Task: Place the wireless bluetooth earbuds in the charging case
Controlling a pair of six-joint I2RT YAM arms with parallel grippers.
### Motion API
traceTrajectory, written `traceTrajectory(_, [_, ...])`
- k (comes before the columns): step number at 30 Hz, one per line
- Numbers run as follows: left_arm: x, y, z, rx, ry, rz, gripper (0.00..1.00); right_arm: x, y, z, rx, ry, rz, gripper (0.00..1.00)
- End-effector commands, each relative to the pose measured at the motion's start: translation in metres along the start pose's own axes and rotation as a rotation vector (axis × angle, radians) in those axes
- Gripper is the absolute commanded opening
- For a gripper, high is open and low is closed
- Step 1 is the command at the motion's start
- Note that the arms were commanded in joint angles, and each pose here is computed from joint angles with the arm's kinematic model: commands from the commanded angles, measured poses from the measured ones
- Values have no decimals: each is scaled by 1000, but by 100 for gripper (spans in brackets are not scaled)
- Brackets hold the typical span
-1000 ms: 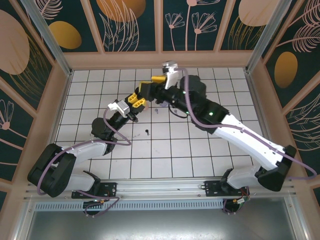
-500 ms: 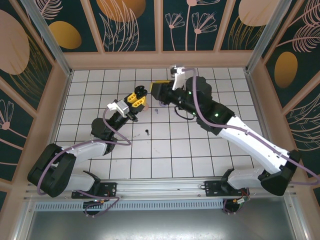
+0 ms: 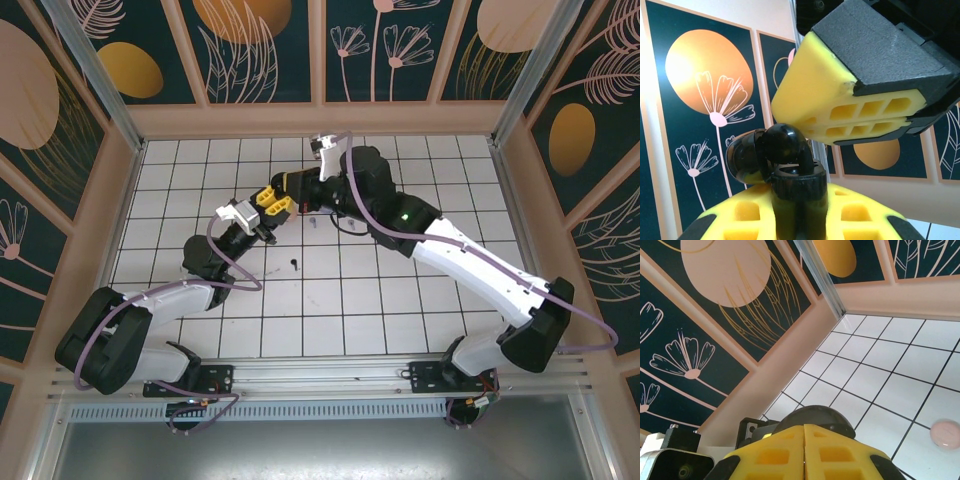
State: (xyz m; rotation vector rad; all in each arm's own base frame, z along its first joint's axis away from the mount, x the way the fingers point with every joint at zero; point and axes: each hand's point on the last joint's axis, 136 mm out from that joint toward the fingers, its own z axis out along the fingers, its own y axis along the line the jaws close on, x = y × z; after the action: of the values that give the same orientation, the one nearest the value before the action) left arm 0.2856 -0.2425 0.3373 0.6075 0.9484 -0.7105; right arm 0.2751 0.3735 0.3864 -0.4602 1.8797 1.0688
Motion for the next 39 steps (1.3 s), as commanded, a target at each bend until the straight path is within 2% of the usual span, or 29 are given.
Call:
traceTrajectory(1, [-16,-5,6,30,-44,0,0,-10,11,0,-35,-5,-24,9])
traceTrajectory(9, [-17,-5,6,31,-40,8,0,5,8,3,-26,67,-37,8])
traceTrajectory(17, [-17,-6,5,35,-49,-3,0,3,7,-3,-17,43,-4,9])
traceTrajectory(23, [-17,-16,0,83,-64,-1,0,-27,10,-32,1,-91,12,19])
traceTrajectory(27, [-20,-26,-4,140,-87,-22,0,-43,14,-59,5,-158,25,23])
traceTrajectory(30, [-20,-38,-1,228,-83,-63,0,-42,15,-72,16,-148,13,29])
traceTrajectory(34, [-13,-52,9,344,-32,-133,0,-32,10,-85,50,-103,-27,44])
traceTrajectory(37, [-7,-54,12,368,-13,-151,0,-22,5,-93,74,-69,-45,51])
traceTrajectory(39, [-3,-54,12,372,-5,-158,0,-15,1,-95,83,-46,-44,51])
